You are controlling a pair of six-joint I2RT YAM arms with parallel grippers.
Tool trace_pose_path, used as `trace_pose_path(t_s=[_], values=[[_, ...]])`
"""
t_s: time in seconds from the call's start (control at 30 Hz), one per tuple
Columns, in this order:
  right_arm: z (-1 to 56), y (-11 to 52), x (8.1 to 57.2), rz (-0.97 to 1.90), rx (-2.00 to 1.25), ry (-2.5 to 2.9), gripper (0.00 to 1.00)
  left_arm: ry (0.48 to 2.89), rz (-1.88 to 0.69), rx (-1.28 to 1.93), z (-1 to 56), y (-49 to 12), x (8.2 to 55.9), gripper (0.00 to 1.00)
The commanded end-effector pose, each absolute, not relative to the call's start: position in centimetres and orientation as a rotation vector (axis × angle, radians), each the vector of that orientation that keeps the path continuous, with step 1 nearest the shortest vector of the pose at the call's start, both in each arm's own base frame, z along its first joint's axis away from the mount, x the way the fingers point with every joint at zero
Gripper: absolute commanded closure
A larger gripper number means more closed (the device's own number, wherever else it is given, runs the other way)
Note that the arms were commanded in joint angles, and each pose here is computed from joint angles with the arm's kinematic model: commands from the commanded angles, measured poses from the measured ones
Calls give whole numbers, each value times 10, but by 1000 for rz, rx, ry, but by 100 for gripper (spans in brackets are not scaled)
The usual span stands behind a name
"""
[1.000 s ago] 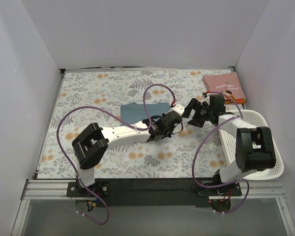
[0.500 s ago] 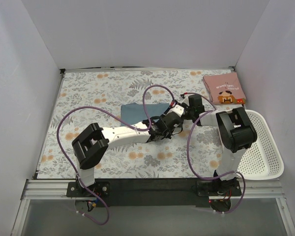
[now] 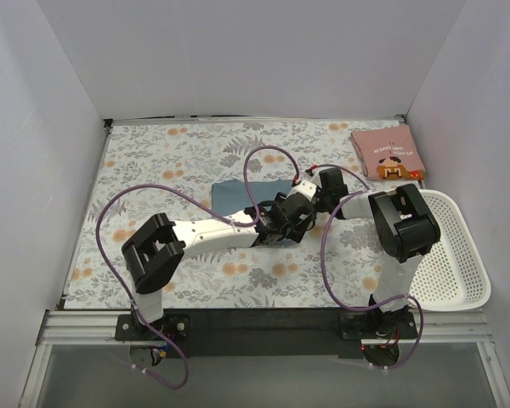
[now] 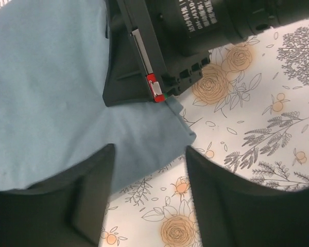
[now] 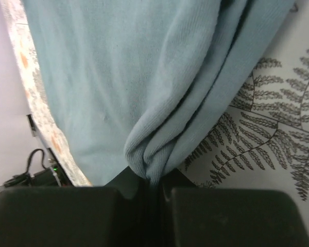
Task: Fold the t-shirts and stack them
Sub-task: Neatly place the folded tshirt to the corner
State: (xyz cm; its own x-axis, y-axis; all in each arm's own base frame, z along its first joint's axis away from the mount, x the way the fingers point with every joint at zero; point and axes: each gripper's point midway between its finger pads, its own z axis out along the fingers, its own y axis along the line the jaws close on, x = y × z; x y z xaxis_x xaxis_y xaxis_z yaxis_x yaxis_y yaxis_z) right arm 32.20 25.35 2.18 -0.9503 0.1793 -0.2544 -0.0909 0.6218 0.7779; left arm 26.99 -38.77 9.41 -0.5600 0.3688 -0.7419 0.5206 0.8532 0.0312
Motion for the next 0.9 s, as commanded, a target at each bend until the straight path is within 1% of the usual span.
trace_pose_path(t_s=[0.0, 0.07, 0.1, 0.2, 0.23, 0.3, 0.33, 0.37, 0.4, 0.43, 0.47, 0.53, 0.57, 0.63, 0.67, 0.73, 0.87], values=[[21, 237, 332, 1032, -83, 2556, 99, 2138, -327, 551, 151, -384, 274, 40], [24, 228, 341, 914, -179, 2561, 99, 2129, -330, 523, 163, -377, 281, 33], [24, 221, 341, 860, -204, 2588, 99, 2132, -316, 509, 166, -369, 284, 27], [34, 198, 354, 628, -341, 2615, 99, 2129, -286, 407, 181, -335, 305, 20], [38, 190, 360, 555, -365, 2615, 99, 2134, -264, 334, 188, -310, 321, 16], [53, 166, 378, 331, -451, 2600, 99, 2163, -218, 255, 180, -276, 334, 10], [59, 157, 385, 244, -470, 2592, 99, 2168, -167, 174, 178, -246, 352, 6], [72, 138, 400, 82, -433, 2575, 99, 2162, -130, 139, 179, -227, 359, 4], [80, 127, 409, -13, -511, 2545, 99, 2176, -81, 105, 168, -208, 363, 2], [82, 118, 417, -94, -520, 2541, 99, 2175, -16, 19, 165, -177, 375, 2], [101, 101, 435, -233, -491, 2492, 99, 2186, 15, -14, 158, -163, 377, 2], [106, 80, 446, -398, -538, 2475, 99, 2209, 76, -132, 144, -129, 382, 2], [115, 62, 455, -516, -512, 2452, 99, 2216, 86, -163, 140, -122, 381, 2], [131, 47, 473, -608, -491, 2412, 99, 2230, 154, -167, 123, -108, 378, 2], [138, 31, 479, -670, -449, 2401, 99, 2206, 245, -184, 124, -95, 380, 2], [151, 18, 493, -723, -403, 2371, 99, 2204, 311, -210, 125, -86, 381, 2], [176, -22, 510, -869, -294, 2322, 99, 2196, 302, -249, 128, -79, 383, 2]])
